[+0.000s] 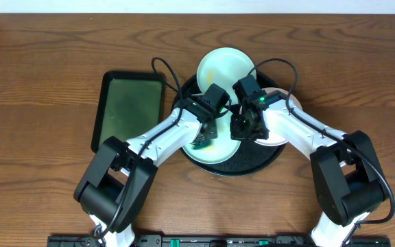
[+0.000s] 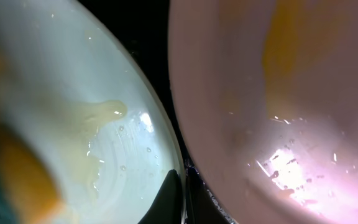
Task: Clean dirty plates on tray and stack at the side
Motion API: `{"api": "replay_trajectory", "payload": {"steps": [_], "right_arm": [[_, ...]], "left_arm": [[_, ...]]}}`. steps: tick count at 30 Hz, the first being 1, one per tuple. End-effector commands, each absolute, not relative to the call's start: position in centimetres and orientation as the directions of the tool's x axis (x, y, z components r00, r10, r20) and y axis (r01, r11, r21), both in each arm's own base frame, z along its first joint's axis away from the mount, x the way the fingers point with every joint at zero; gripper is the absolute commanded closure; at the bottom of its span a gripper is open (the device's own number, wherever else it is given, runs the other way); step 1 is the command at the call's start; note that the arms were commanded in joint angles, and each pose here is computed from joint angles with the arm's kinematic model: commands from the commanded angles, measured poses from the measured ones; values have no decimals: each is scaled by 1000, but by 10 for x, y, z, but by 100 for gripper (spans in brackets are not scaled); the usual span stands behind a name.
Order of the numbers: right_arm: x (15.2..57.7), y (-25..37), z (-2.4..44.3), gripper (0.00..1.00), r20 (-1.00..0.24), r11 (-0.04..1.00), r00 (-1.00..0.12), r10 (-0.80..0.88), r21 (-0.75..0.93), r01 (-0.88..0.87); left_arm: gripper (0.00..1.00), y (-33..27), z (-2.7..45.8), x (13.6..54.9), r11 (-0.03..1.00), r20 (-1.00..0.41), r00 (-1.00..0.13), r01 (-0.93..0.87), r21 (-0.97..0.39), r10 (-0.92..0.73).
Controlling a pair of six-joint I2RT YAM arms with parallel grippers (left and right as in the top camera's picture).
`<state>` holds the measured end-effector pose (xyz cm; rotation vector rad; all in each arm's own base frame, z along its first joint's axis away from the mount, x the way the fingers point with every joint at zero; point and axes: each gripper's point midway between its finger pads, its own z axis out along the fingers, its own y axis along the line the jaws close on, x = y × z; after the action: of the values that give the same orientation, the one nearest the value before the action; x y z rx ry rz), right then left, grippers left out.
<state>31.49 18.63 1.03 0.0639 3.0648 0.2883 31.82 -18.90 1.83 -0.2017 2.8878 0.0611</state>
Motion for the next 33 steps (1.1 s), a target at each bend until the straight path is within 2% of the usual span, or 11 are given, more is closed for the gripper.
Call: {"api": "replay_trajectory", "payload": {"steps": [1,9,14,19,23,29,33], "right_arm": [[319,182,8,99,-75,987,-997,30,160,18],[319,186,10,99,-85,987,-996,-13,161,-27],[328,198,28,99,-137,979,-988,-69,179,-94],[342,203,67,99,-221,977,-969,-114,153,-150],[356,190,102,99,-300,983,-938,-173,4,-183],[375,166,157,99,-415,955,-879,-232,-270,-125],[385,164,194,99,-432,867,-802,-413,-456,-201]], "left_arm": [[92,-118,36,335,915,-421,-904,-226,334,-70],[92,-123,82,341,940,-512,-852,-258,223,-113],[92,-129,122,340,963,-502,-831,-269,-15,-240],[92,-102,162,344,938,-492,-799,-284,-197,-345],[92,-64,177,346,911,-478,-777,-321,-260,-410],[93,-3,164,331,852,-410,-748,-481,-207,-522],[93,17,162,328,844,-406,-743,-505,-181,-532]]}}
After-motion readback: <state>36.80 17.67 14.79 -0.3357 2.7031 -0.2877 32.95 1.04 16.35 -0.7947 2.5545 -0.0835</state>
